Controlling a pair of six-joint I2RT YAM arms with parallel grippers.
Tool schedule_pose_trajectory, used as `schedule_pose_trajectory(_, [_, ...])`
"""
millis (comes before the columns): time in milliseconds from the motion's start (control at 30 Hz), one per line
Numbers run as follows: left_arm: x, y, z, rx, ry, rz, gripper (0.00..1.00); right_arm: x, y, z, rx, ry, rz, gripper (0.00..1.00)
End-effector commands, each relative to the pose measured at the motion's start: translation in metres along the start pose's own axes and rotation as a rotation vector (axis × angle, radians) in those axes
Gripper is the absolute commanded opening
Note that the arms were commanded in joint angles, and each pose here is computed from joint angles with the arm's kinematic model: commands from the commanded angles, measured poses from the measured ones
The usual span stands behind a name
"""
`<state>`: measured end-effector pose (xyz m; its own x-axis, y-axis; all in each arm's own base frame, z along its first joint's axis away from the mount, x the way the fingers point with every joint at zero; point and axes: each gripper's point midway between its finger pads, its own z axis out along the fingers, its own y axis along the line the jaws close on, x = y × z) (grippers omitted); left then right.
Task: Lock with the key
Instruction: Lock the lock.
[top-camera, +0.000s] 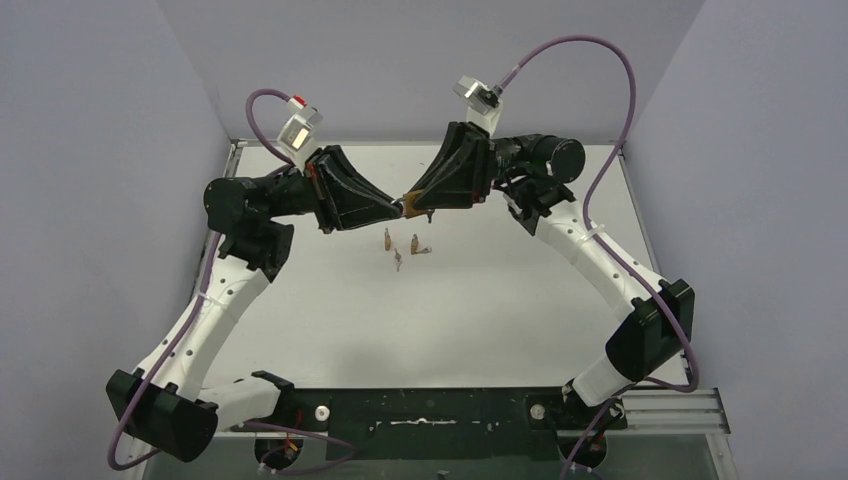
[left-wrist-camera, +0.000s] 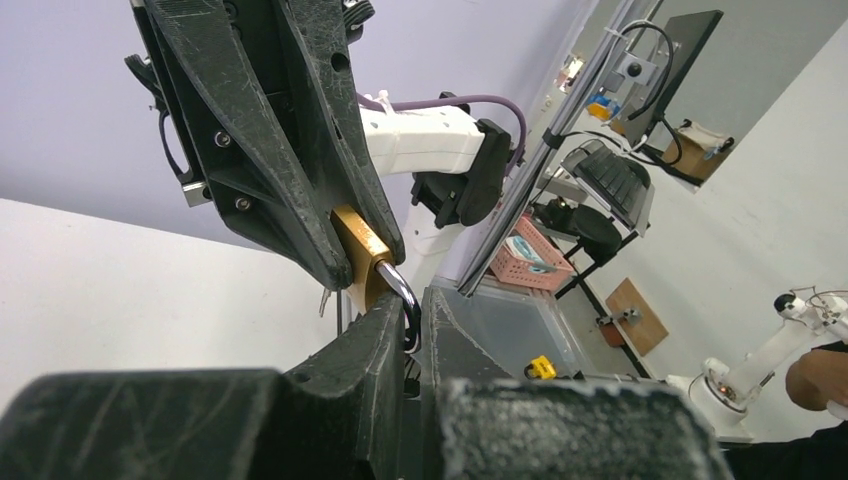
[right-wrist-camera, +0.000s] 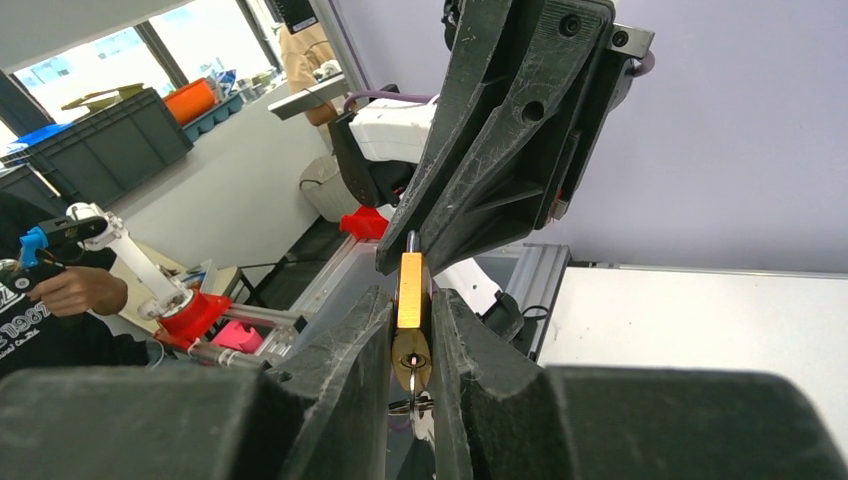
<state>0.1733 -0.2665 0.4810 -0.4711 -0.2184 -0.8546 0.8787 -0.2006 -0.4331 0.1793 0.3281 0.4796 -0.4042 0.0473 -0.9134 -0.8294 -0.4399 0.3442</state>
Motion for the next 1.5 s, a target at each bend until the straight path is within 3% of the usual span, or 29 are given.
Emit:
schedule_pose_trajectory(0, [-0.018,0.034,0.001,-0.112,-0.092,-0.001,0.00,0.004,0.016,0.018,-0.038,0.006,0.023,0.00])
schedule_pose_trajectory(133, [-0.022,0.039,-0.010,-0.151,-0.123,0.004,0.00,0.001,0.017,0.015,-0.020,-0.014,0.015,0.00])
schedule_pose_trajectory(400, [-0.009,0.040,0.011,-0.097,-0.092,-0.024,0.00,0.024,0.006,0.045,-0.059,0.027,0.055,0.00])
schedule_pose_trajectory(833, [-0.030,0.027,-0.021,-0.144,-0.129,0.030,0.00,-0.005,0.015,0.001,0.046,-0.012,-0.017,0.00])
schedule_pose_trajectory(1133, [-0.016,0.024,0.008,-0.068,-0.105,-0.006,0.00,0.009,0.007,0.037,-0.037,0.001,0.017,0.00])
schedule_pose_trajectory(1467, [-0.004,0.032,0.017,-0.069,-0.088,-0.034,0.00,0.008,0.007,0.048,-0.074,0.001,0.018,0.00])
